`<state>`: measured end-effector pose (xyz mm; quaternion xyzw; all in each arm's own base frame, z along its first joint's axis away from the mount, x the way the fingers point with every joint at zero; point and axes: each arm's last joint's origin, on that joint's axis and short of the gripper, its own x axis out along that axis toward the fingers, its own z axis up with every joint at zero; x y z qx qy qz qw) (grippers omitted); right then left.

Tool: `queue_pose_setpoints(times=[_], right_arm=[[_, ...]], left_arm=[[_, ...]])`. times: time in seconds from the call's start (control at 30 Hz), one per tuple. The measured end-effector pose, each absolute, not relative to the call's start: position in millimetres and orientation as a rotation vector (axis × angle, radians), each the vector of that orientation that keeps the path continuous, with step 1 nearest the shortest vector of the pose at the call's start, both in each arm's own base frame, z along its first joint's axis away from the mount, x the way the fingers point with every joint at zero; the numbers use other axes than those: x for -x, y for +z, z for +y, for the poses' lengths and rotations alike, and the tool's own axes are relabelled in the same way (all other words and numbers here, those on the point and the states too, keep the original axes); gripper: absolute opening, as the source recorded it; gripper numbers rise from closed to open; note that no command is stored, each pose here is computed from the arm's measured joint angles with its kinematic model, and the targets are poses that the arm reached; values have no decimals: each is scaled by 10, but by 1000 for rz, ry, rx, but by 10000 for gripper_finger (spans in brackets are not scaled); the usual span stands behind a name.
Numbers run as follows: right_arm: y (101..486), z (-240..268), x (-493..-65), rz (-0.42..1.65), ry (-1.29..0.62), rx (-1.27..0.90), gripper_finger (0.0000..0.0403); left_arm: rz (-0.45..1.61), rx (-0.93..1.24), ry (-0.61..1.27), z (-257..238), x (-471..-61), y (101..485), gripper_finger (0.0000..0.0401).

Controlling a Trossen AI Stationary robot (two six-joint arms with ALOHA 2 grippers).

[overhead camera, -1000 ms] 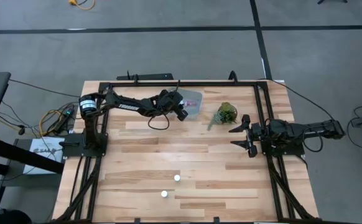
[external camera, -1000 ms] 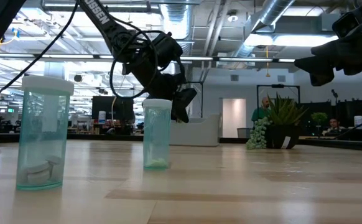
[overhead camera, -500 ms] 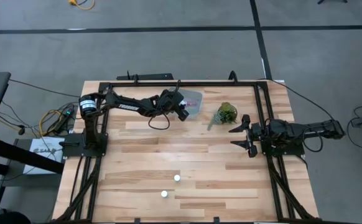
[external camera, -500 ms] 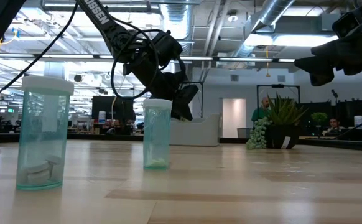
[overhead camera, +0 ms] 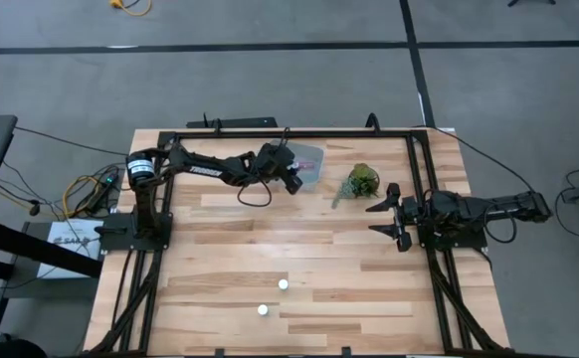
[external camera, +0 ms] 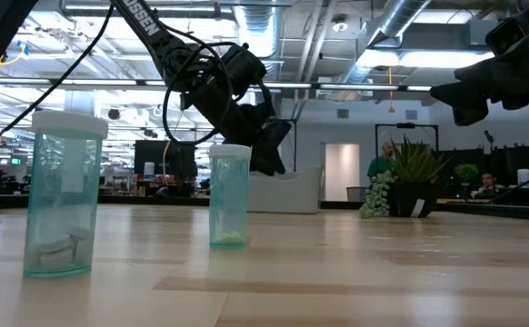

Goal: Pick and place pill bottles into a basket
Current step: Put the top blue pill bottle into the gray bin

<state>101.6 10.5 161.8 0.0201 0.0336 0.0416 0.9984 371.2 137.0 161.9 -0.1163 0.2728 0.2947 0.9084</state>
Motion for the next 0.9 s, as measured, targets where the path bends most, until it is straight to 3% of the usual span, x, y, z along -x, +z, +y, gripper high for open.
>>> queue_pose_setpoints(times=[0.3, 0.53, 0.73, 0.9], right_arm=[[1618, 105, -1016, 67, 83, -41, 230], [1618, 105, -1016, 67, 83, -41, 230], [1618, 105, -1016, 67, 83, -41, 230], [1618, 105, -1016, 67, 83, -41, 230]], left_arm=[[483, 119, 285, 962, -4007, 2232, 139], [508, -23, 80, 146, -4193, 2652, 139], [624, -129, 63, -646, -4097, 2712, 139], [685, -89, 81, -1152, -3922, 2659, 140]])
